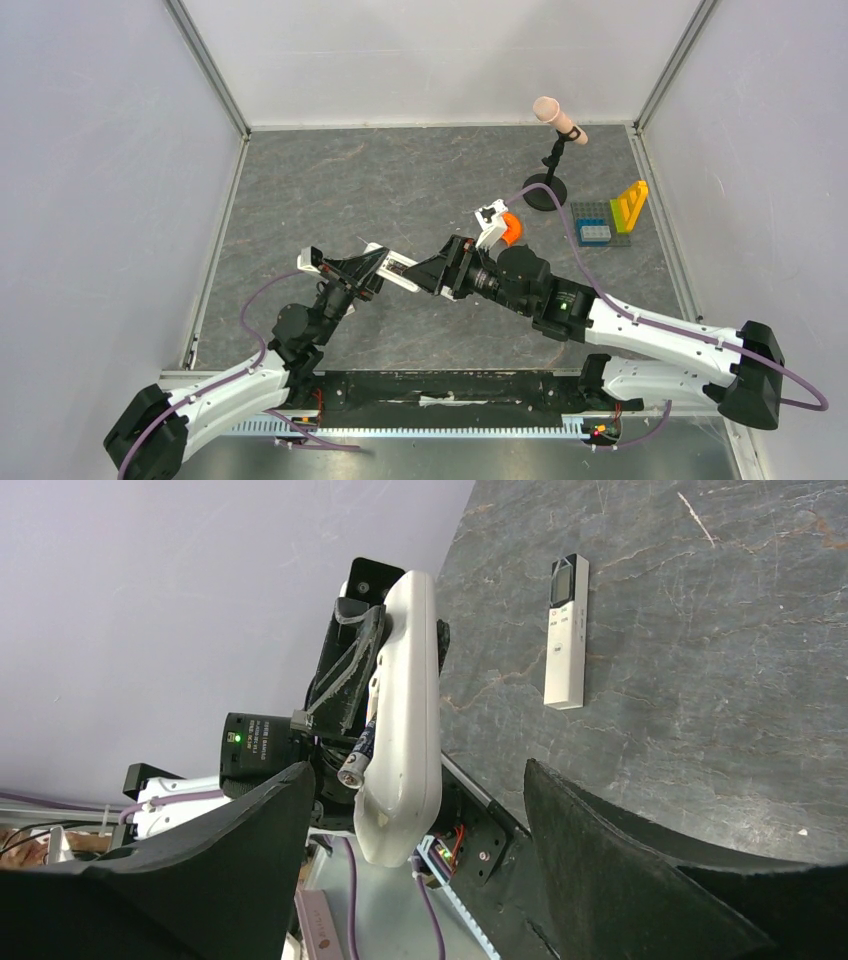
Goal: Load the batteries into the remote control
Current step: Load the battery into the remote control.
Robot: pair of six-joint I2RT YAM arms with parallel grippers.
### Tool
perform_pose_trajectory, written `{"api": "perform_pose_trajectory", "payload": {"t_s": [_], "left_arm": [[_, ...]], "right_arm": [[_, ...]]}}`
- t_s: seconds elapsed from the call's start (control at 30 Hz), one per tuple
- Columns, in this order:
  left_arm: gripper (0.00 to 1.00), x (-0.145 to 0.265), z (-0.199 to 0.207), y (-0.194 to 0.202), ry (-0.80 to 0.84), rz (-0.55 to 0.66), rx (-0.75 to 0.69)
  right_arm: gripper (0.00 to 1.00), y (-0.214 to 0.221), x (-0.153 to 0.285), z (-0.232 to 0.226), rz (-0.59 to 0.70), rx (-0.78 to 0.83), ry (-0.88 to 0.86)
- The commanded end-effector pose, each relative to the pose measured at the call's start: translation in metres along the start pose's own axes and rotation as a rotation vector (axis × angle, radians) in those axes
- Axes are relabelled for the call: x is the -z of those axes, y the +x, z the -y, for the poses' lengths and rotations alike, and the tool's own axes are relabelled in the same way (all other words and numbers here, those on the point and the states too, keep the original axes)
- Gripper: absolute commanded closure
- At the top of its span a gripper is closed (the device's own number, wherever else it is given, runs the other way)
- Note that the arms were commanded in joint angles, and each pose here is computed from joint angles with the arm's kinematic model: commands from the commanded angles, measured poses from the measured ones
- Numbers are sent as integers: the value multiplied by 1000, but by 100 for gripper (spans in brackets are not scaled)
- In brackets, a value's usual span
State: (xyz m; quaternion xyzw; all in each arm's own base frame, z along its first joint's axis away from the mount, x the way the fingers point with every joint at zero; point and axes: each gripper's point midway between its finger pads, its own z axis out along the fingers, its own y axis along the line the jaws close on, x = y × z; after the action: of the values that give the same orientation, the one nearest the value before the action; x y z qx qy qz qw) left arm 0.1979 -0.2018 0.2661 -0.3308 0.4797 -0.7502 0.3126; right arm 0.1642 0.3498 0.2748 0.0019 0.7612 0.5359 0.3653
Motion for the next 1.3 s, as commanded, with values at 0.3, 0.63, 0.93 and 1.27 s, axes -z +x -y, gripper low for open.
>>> {"api": "perform_pose_trajectory", "payload": {"t_s": [0.3,0.63,0.93,1.27], "left_arm": [[98,-5,25,5,69,-11,13],[98,-4,23,5,69,-16,4],[98,-3,21,6,63,-18,-46],[98,1,15,1,42,3,-65]], "right_arm": [[42,4,-11,-4,-34,-12,-20],[52,9,-16,1,-54,-25,-2],[68,4,-11,4,-45,-61,3],[19,-7,-1,-9,-13,-74,-67]]}}
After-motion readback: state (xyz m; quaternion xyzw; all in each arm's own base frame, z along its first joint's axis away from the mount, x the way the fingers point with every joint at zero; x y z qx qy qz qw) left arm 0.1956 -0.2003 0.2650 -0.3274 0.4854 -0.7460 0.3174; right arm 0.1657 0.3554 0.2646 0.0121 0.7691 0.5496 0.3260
